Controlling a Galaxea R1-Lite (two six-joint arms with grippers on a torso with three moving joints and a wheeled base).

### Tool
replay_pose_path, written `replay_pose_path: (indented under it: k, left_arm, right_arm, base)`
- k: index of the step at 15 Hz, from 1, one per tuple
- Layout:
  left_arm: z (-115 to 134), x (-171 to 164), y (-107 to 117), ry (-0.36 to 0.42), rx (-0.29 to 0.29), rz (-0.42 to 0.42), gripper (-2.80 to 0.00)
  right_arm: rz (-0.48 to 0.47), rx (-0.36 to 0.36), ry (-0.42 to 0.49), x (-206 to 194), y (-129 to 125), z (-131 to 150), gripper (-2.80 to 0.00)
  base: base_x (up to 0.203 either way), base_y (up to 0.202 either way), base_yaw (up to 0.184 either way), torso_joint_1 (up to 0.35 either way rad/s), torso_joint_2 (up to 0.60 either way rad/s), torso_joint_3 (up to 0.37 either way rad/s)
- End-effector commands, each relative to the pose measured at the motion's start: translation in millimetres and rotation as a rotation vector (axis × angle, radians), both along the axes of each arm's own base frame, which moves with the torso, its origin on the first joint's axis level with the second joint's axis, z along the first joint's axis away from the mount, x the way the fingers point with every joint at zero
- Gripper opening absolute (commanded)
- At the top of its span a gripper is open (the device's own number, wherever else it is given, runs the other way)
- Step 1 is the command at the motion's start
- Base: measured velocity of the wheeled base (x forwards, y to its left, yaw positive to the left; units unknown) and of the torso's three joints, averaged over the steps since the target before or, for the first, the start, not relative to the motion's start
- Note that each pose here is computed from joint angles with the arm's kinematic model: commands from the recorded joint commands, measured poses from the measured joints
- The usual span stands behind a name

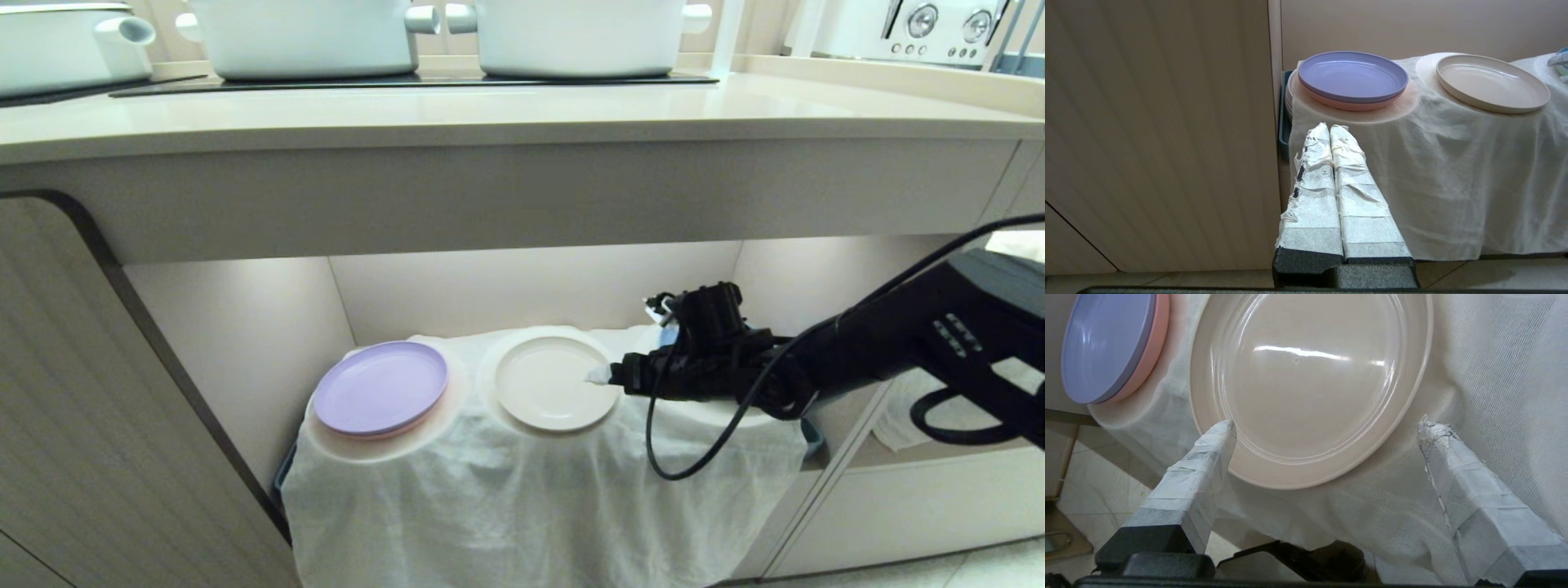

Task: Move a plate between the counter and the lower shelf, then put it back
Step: Pick up the plate in the cupboard

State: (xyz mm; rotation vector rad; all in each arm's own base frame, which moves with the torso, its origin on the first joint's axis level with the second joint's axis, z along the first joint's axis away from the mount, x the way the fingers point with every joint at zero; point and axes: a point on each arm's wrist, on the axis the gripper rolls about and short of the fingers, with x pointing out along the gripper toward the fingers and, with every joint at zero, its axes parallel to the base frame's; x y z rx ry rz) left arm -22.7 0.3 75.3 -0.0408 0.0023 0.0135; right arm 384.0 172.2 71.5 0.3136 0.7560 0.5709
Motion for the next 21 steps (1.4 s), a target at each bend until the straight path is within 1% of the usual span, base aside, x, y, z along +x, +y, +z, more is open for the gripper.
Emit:
replay_pose_path:
  k: [1, 5, 14, 21]
  left_arm:
    - [0, 0, 0, 0.001, -0.001, 0.0, -2.8]
    - [0, 0, 0, 0.001, -0.001, 0.0, -2.8]
    - [0, 0, 0, 0.001, -0.001, 0.0, -2.8]
    - [0, 0, 0, 0.001, -0.001, 0.0, -2.8]
  right_arm:
    - [0.003, -0.005, -0.007, 5, 8, -5, 0.0]
    - [-0.012, -0.03, -0.016, 8, 16, -12, 0.0]
    - [-0.018, -0.064, -0.019, 9, 17, -22, 0.0]
    - [-0.019, -0.065, -0.025, 12, 19, -30, 0.0]
  base:
    - [0.0, 0.0, 0.0, 0.0, 0.0, 0.0]
    - [0.0, 0.0, 0.0, 0.0, 0.0, 0.0]
    - [0.0, 0.0, 0.0, 0.0, 0.0, 0.0]
    - [0.0, 0.0, 0.0, 0.0, 0.0, 0.0]
